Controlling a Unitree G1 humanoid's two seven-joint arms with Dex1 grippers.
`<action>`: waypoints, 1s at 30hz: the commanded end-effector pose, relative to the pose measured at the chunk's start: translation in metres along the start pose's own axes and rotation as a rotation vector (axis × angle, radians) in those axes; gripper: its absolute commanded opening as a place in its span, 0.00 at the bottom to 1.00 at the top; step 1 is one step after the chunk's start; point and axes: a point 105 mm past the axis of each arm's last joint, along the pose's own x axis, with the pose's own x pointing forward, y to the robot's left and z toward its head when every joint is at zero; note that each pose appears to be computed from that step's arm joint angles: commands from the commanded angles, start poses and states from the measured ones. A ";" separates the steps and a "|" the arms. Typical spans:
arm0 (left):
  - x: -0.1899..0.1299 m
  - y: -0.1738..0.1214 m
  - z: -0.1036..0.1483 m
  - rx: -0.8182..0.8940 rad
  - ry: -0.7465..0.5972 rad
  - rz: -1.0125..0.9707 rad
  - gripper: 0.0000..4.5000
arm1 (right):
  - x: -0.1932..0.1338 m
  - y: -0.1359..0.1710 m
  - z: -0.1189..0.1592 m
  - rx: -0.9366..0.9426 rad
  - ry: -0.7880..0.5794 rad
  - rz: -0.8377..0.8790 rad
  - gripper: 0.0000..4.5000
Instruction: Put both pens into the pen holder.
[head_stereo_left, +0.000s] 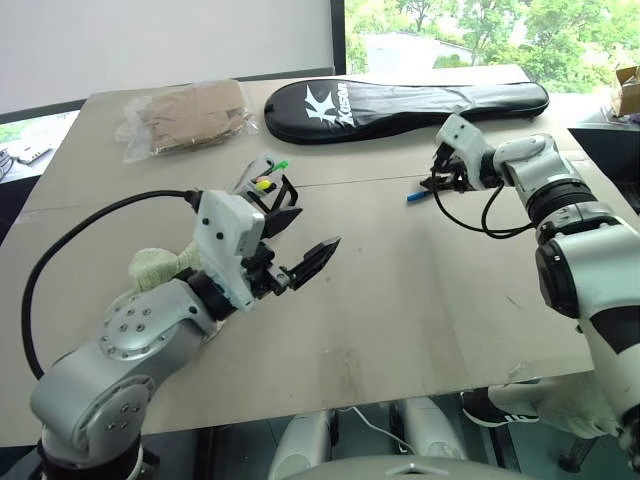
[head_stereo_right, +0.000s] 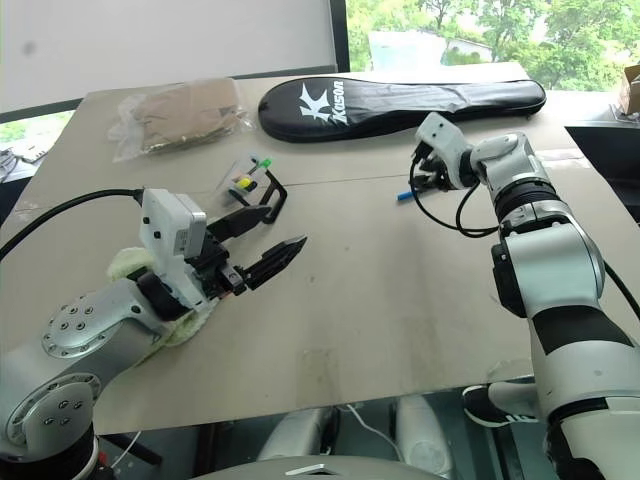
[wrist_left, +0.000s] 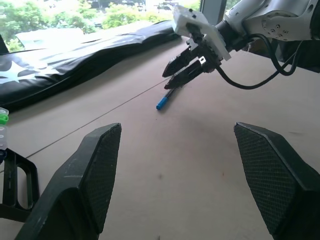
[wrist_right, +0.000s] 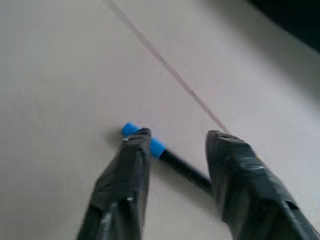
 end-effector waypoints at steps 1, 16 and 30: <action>0.001 -0.001 0.008 0.025 -0.021 -0.005 0.83 | -0.001 -0.012 0.017 0.177 -0.106 -0.118 0.70; -0.008 0.001 -0.005 0.028 0.007 0.023 0.83 | 0.021 -0.008 -0.039 0.263 0.120 -0.348 0.70; 0.002 -0.001 -0.013 0.029 0.002 -0.021 0.83 | 0.005 -0.027 -0.035 0.393 0.051 -0.427 0.70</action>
